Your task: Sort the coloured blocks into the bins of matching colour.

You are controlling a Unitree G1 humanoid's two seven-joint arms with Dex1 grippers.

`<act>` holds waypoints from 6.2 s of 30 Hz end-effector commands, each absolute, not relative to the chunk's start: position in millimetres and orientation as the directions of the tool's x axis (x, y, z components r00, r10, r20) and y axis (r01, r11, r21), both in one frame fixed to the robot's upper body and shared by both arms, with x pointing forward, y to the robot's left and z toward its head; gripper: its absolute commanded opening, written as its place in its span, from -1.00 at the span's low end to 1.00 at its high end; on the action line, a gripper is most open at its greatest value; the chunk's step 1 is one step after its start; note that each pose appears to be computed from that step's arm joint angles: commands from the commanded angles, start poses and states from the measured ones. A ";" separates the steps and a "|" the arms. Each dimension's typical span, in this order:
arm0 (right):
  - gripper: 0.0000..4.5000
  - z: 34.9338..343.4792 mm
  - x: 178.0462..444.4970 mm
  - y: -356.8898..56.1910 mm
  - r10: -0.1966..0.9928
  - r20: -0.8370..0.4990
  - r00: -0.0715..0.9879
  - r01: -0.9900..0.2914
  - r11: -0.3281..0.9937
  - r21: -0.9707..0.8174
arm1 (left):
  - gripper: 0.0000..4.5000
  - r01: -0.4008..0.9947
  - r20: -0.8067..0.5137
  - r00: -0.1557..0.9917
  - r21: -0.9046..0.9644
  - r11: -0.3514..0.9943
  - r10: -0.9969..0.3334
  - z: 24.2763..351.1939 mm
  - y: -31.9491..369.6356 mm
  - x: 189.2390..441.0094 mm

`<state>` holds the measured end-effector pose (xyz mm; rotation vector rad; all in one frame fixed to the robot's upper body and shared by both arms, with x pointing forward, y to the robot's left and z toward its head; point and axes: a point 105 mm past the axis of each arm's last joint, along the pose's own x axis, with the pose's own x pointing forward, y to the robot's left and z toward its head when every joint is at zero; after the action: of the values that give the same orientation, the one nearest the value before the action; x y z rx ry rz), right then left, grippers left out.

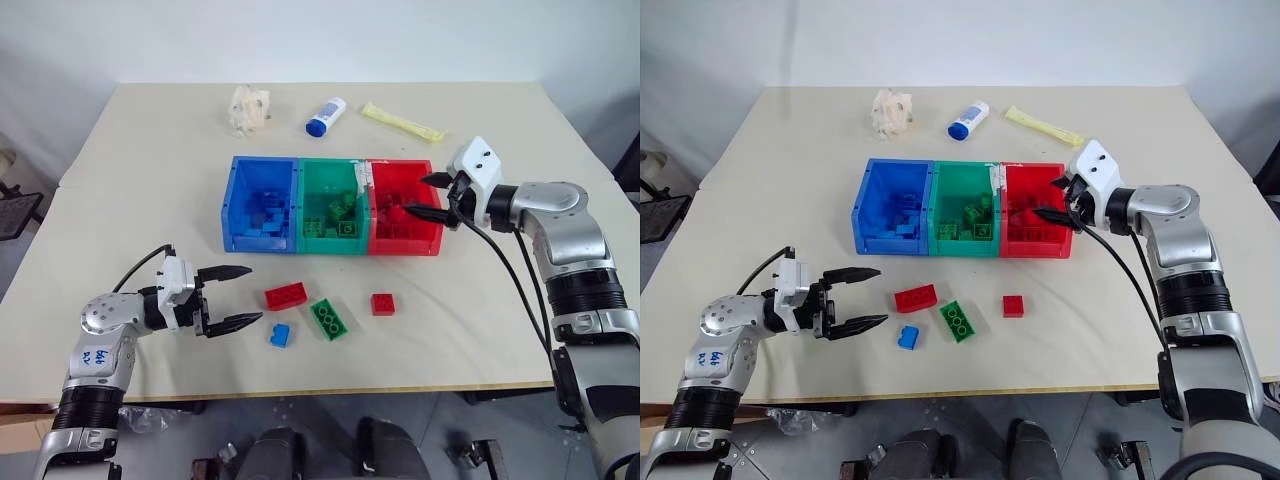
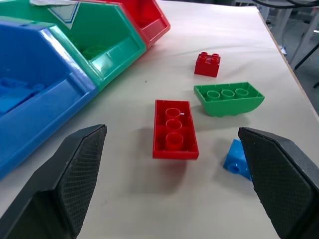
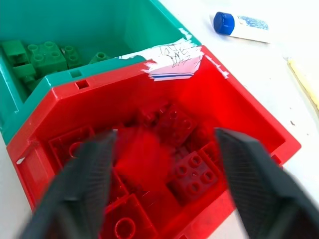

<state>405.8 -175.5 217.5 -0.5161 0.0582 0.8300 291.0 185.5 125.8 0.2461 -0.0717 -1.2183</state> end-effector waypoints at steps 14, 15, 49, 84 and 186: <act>0.97 182.8 309.9 -220.5 0.730 -0.482 0.484 -0.871 0.347 -0.347 | 1.00 0.929 -0.089 0.286 0.269 0.254 -0.954 122.1 195.3 293.4; 0.97 177.3 300.9 -231.4 0.709 -0.513 0.483 -0.874 0.355 -0.333 | 1.00 0.933 -0.101 0.278 0.264 0.243 -0.955 119.9 195.3 293.2; 0.25 115.5 313.8 -132.8 0.795 -0.541 0.274 -0.955 0.160 -0.249 | 1.00 0.929 -0.056 0.302 0.242 0.280 -0.952 116.8 185.4 261.9; 0.99 232.6 378.6 -160.7 0.761 -0.269 0.591 -0.775 0.442 -0.452 | 1.00 0.927 -0.040 0.285 0.266 0.265 -0.958 121.0 180.6 287.6; 0.99 178.5 289.5 -149.0 0.938 -0.322 0.128 -0.967 0.046 -0.250 | 1.00 0.778 -0.091 0.604 0.283 0.561 -0.792 125.2 202.6 270.2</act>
<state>297.5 -137.4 170.6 -0.4345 0.1230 1.4211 272.4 192.9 118.2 0.2792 -0.0559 -1.0000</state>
